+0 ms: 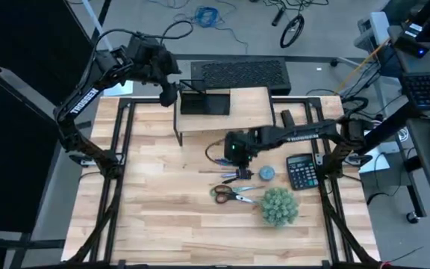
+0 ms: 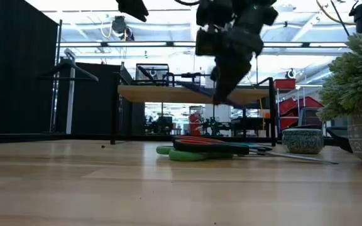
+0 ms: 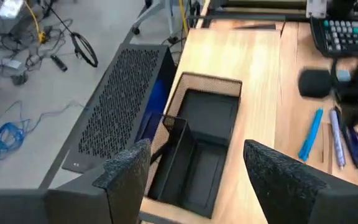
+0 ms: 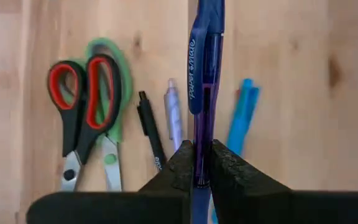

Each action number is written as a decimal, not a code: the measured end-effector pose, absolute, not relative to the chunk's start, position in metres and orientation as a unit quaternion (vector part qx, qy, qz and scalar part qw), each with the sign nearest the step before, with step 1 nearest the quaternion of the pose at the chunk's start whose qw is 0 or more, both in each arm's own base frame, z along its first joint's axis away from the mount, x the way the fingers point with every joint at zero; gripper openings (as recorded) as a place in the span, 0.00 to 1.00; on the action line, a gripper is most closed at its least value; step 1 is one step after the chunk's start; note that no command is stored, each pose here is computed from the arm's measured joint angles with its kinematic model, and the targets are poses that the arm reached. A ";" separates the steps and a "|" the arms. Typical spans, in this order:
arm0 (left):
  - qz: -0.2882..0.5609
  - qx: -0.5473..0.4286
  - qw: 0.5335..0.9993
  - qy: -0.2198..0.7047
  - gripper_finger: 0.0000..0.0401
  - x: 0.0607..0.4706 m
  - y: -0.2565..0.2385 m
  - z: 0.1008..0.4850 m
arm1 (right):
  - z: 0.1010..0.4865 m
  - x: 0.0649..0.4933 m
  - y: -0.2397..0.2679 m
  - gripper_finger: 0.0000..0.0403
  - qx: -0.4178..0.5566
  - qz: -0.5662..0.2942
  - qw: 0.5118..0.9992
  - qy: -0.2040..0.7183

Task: Pick and place office supplies into organizer
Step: Remove the dark blue pen from the desk organizer on the shelf, then remove the black pen from the desk organizer on the shelf

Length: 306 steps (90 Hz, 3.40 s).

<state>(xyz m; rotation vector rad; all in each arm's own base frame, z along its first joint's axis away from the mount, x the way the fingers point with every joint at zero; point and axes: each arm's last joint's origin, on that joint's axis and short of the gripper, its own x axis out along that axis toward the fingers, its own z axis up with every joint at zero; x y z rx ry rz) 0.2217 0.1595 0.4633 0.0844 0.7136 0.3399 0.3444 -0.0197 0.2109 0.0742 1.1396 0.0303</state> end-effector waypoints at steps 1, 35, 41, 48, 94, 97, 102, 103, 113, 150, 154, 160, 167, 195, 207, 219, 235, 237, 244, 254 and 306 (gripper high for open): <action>0.165 0.041 0.922 0.348 0.61 0.222 0.159 0.463 | 0.209 0.344 -0.019 0.03 0.034 0.012 0.841 0.540; 0.166 0.044 0.924 0.341 0.61 0.223 0.160 0.464 | 0.158 0.349 -0.011 0.07 0.001 -0.024 0.823 0.567; 0.166 0.044 0.924 0.341 0.61 0.223 0.160 0.464 | 0.156 0.349 -0.011 0.07 0.000 -0.023 0.820 0.572; 0.166 0.044 0.924 0.341 0.61 0.223 0.160 0.464 | 0.156 0.350 -0.011 0.08 0.000 -0.022 0.822 0.569; 0.166 0.042 0.924 0.341 0.61 0.223 0.160 0.464 | 0.172 0.350 -0.011 0.31 -0.002 -0.020 0.806 0.591; 0.166 0.042 0.924 0.341 0.61 0.223 0.160 0.464 | 0.178 0.351 -0.011 0.31 -0.004 -0.021 0.808 0.588; 0.166 0.042 0.924 0.341 0.61 0.223 0.160 0.464 | 0.187 0.354 -0.012 0.31 -0.005 -0.024 0.817 0.576; 0.166 0.042 0.924 0.341 0.61 0.223 0.160 0.464 | 0.188 0.354 -0.013 0.31 -0.005 -0.024 0.819 0.574; 0.166 0.042 0.924 0.341 0.61 0.223 0.160 0.464 | 0.190 0.359 -0.024 0.28 -0.008 -0.062 0.831 0.552; 0.159 0.036 0.926 0.339 0.61 0.226 0.155 0.464 | 0.148 0.368 -0.032 0.02 -0.019 -0.150 0.794 0.588; 0.157 0.037 0.927 0.339 0.61 0.227 0.154 0.464 | 0.143 0.369 -0.031 0.02 -0.019 -0.150 0.791 0.593; 0.156 0.037 0.927 0.339 0.61 0.227 0.154 0.464 | 0.138 0.370 -0.030 0.01 -0.020 -0.148 0.789 0.597; 0.155 0.037 0.927 0.339 0.61 0.228 0.153 0.464 | 0.136 0.371 -0.025 0.00 -0.025 -0.144 0.789 0.597; 0.155 0.038 0.927 0.339 0.61 0.228 0.153 0.464 | 0.136 0.373 -0.009 0.00 -0.042 -0.110 0.797 0.592; 0.155 0.038 0.927 0.339 0.61 0.228 0.153 0.464 | 0.136 0.373 0.000 0.00 -0.054 -0.092 0.798 0.593; 0.155 0.038 0.927 0.339 0.61 0.228 0.153 0.464 | 0.137 0.372 0.006 0.00 -0.057 -0.083 0.796 0.596; 0.155 0.038 0.927 0.339 0.61 0.228 0.153 0.464 | 0.145 0.371 0.008 0.00 -0.042 -0.078 0.795 0.601; 0.155 0.037 0.927 0.339 0.61 0.228 0.153 0.464 | 0.148 0.371 0.008 0.00 -0.042 -0.077 0.796 0.599; 0.158 0.038 0.926 0.340 0.61 0.228 0.153 0.464 | 0.169 0.375 0.009 0.00 -0.043 -0.078 0.808 0.583; 0.173 0.041 0.922 0.344 0.61 0.227 0.154 0.464 | 0.201 0.378 0.005 0.00 -0.055 -0.077 0.821 0.563; 0.287 0.014 0.896 0.340 0.61 0.193 0.213 0.461 | 0.338 0.368 -0.120 0.00 -0.102 -0.198 0.916 0.333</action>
